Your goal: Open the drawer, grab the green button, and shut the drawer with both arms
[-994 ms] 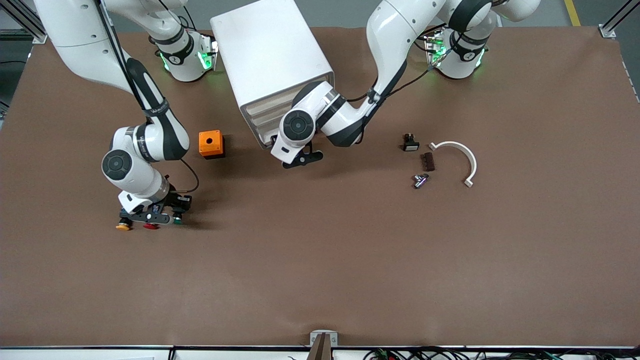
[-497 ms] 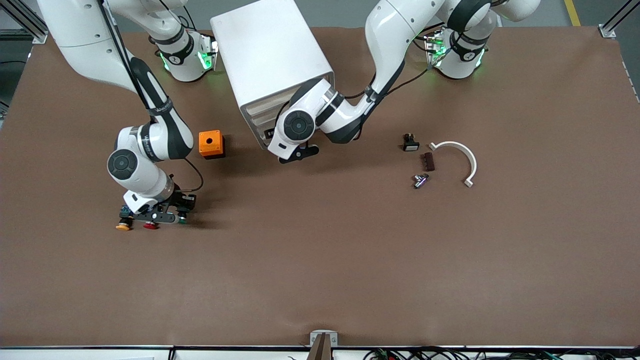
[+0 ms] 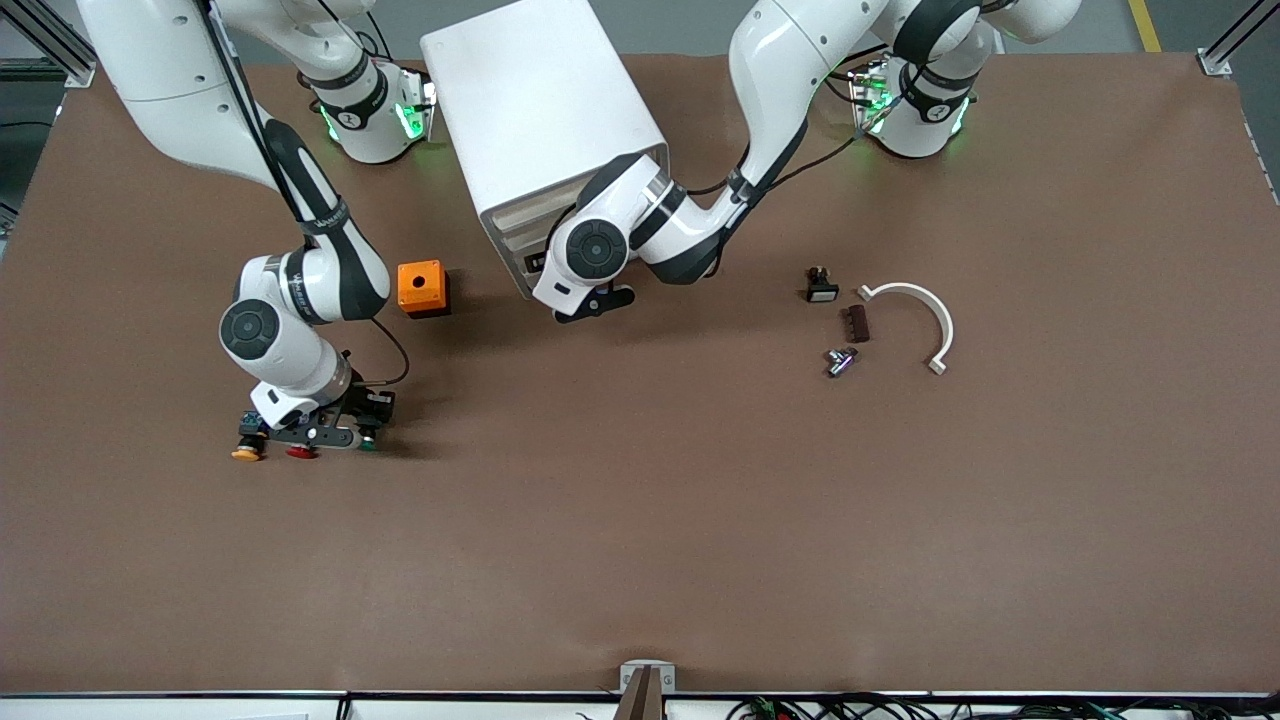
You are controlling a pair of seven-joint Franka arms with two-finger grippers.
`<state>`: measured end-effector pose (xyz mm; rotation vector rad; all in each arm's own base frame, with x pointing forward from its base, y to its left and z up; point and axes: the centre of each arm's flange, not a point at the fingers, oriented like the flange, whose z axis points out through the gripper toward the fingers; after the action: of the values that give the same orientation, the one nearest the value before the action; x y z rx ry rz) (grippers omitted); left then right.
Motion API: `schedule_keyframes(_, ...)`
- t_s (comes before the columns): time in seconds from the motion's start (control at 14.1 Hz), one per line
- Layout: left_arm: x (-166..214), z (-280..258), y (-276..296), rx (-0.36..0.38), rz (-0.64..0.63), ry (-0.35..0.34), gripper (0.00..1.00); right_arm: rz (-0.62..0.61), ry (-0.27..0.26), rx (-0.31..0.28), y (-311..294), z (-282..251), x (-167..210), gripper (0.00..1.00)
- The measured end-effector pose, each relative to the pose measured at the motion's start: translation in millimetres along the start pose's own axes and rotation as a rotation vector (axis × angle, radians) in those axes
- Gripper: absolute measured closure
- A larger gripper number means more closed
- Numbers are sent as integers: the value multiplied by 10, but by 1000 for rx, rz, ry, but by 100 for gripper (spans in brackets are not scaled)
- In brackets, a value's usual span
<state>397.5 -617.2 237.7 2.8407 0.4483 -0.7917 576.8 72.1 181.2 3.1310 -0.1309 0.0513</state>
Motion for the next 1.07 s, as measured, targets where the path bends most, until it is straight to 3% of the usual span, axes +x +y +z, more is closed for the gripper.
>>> schedule_keyframes(0.14,-7,3,3,-1,0,-2,0,0,-4,-1,-7,27,-8,59)
schedule_keyframes(0.21,-7,-2,5,-2,0,-2,0,0,-4,-1,-7,27,-8,53)
schedule_keyframes(0.57,213,-329,-17,-59,-27,18,0,0,-11,-3,-23,-66,73,3)
schedule_keyframes(1.07,987,-1643,-463,-208,-129,109,0,-13,-80,-19,-22,-1199,331,0)
